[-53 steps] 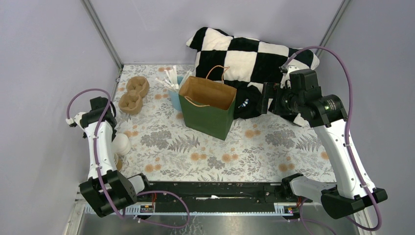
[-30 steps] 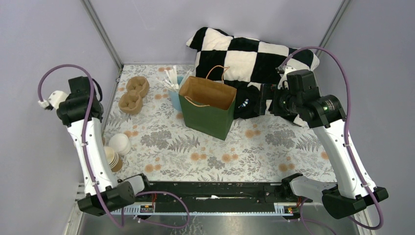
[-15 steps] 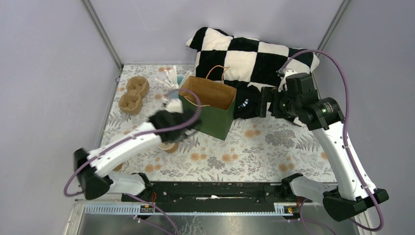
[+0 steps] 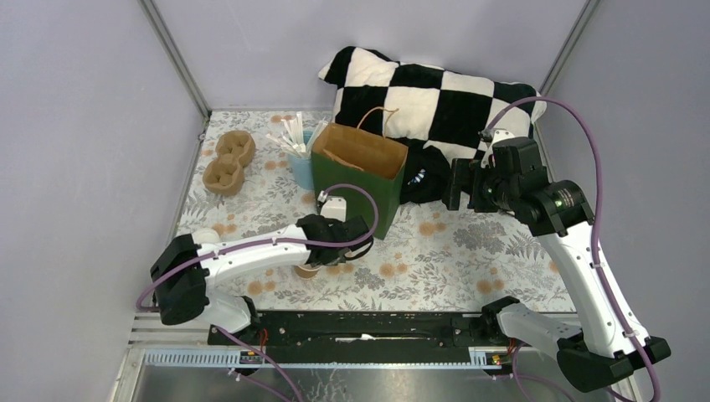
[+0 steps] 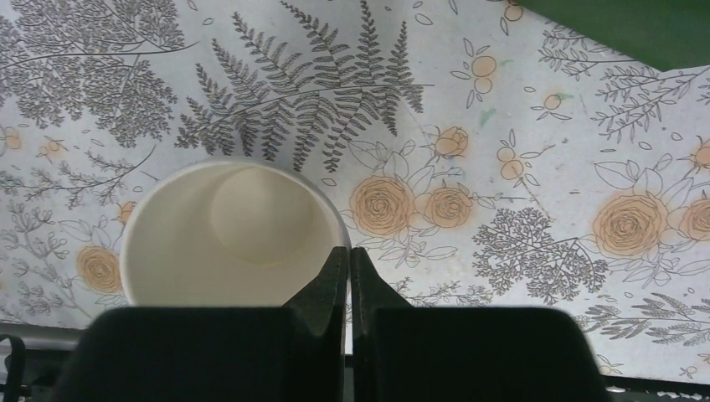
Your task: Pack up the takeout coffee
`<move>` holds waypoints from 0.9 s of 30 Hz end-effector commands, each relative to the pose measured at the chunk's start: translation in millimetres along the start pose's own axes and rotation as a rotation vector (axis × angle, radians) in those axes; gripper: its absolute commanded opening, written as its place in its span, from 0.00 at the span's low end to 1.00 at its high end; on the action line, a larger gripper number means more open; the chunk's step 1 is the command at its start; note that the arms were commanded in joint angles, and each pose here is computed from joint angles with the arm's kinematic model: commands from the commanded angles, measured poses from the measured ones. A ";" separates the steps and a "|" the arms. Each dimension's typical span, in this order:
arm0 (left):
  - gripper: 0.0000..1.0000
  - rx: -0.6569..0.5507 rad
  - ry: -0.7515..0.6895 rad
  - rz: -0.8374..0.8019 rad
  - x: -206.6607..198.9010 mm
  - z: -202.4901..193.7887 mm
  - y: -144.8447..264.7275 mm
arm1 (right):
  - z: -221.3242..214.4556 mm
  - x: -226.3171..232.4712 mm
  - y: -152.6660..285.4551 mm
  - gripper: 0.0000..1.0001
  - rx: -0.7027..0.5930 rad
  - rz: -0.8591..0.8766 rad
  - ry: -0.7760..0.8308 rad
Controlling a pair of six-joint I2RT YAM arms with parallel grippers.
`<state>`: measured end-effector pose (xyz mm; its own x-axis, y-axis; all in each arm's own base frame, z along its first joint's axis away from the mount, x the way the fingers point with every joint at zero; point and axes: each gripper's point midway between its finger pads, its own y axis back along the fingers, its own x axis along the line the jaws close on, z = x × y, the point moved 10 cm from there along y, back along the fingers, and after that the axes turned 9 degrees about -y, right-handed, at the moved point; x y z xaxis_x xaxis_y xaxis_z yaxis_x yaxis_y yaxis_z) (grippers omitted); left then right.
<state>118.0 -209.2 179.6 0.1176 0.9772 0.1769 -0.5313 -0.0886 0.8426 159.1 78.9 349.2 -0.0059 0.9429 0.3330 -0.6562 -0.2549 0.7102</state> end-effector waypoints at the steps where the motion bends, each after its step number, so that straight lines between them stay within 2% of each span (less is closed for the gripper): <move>1: 0.00 -0.016 0.015 -0.052 -5.1 3.1 4.4 | 1.9 1.4 4.8 1.00 -0.042 0.008 -0.006; 2: 0.05 -0.027 0.028 -0.054 -2.1 3.4 7.1 | 1.6 1.2 5.0 1.00 -0.042 0.007 -0.006; 3: 0.16 -0.040 0.045 -0.055 0.8 4.6 10.6 | 1.5 1.1 5.2 1.00 -0.044 0.007 -0.004; 5: 0.25 -0.055 0.063 -0.046 6.9 6.8 17.5 | 1.2 0.7 4.3 1.00 -0.042 0.007 -0.003; 9: 0.38 -0.068 0.103 -0.022 18.9 10.6 32.5 | 0.9 0.7 3.0 1.00 -0.035 0.008 0.006; 14: 0.47 -0.092 0.179 0.001 47.5 11.3 60.0 | 1.6 0.9 4.0 1.00 -0.037 0.013 0.012; 18: 0.62 -0.096 0.264 0.022 77.9 11.6 69.7 | 2.6 1.2 3.0 1.00 -0.034 0.013 0.023; 22: 0.72 -0.090 0.400 0.069 121.8 19.9 58.6 | 5.5 4.4 0.4 1.00 -0.020 0.025 0.027; 27: 0.89 -0.110 0.544 0.070 173.9 50.6 39.2 | 7.7 10.3 -4.1 1.00 0.006 0.075 0.031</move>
<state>137.6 -73.9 265.8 -0.3864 0.9211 -0.0473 -0.5939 -0.2092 0.7769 163.2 81.1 346.5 -0.0145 0.9440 0.3298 -0.6440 -0.2611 0.7191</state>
